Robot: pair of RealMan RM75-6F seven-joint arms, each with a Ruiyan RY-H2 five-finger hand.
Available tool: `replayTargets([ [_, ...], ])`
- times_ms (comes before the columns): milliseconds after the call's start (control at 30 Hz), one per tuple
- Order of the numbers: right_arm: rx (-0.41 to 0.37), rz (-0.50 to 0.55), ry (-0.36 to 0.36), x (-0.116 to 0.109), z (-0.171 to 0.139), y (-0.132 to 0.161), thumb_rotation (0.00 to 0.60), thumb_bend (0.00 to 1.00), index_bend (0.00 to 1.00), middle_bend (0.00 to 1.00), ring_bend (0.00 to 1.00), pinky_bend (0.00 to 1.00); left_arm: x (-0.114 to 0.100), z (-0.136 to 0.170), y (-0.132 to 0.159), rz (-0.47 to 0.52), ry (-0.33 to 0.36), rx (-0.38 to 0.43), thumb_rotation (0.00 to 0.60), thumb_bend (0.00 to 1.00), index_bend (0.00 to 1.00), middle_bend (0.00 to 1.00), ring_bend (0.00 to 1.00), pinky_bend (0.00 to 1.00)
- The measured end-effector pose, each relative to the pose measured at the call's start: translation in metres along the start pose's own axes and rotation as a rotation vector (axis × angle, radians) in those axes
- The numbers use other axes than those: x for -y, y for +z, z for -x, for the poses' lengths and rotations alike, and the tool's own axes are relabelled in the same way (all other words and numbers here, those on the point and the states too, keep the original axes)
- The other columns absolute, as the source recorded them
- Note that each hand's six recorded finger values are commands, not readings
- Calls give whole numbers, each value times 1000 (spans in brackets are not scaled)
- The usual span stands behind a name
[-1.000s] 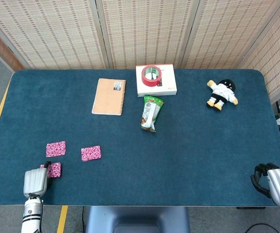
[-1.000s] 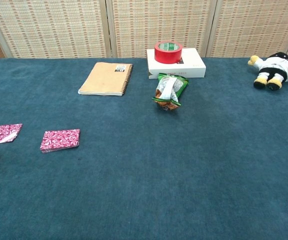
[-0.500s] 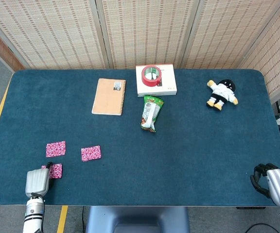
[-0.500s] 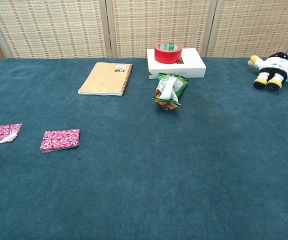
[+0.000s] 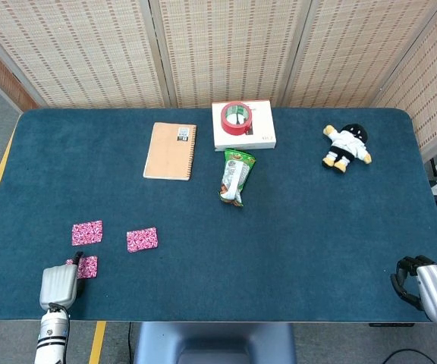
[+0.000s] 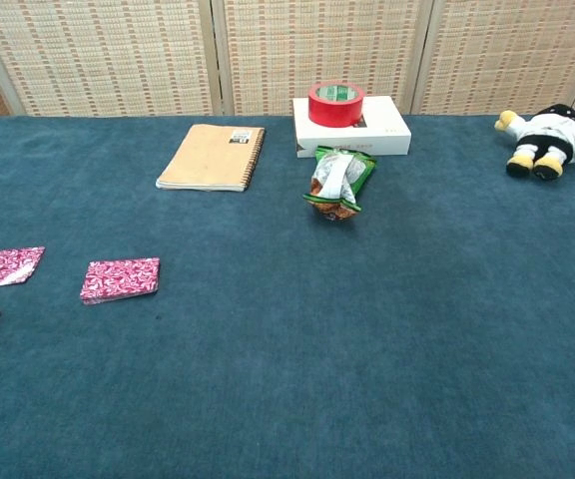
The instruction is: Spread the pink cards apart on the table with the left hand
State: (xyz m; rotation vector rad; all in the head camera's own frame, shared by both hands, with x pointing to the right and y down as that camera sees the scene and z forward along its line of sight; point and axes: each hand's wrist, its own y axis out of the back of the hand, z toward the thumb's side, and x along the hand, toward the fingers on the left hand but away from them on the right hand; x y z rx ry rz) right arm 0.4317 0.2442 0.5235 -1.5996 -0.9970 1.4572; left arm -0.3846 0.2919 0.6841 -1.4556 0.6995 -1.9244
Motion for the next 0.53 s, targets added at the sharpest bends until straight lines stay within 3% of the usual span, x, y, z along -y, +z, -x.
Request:
replayTargets([
  [133,-1,1,-3,0,-1,0,600,328,738,628,563,817,-22,13,1,37,54,51,600,343,278,915,992,1000],
  [200,-1,1,-4,-1,-1,0,600,328,737,628,563,817,-35,20,-1,50,101,82,600,343,307,775,899,949],
  [233,0,0,-5,0,-1,0,600,328,737,628,563,817,-44,24,-2,61,139,108,600,343,301,716,836,894],
  [333,4,-3,-6,0,0,0,600,329,738,628,563,817,-67,35,-8,99,236,198,600,352,188,381,470,437],
  [400,7,-5,-6,1,1,0,600,329,738,628,563,816,-77,41,-14,130,279,250,600,361,137,262,338,336],
  [533,12,-13,-5,3,2,1,600,328,738,628,563,816,-85,44,-41,189,324,290,600,376,89,193,272,285],
])
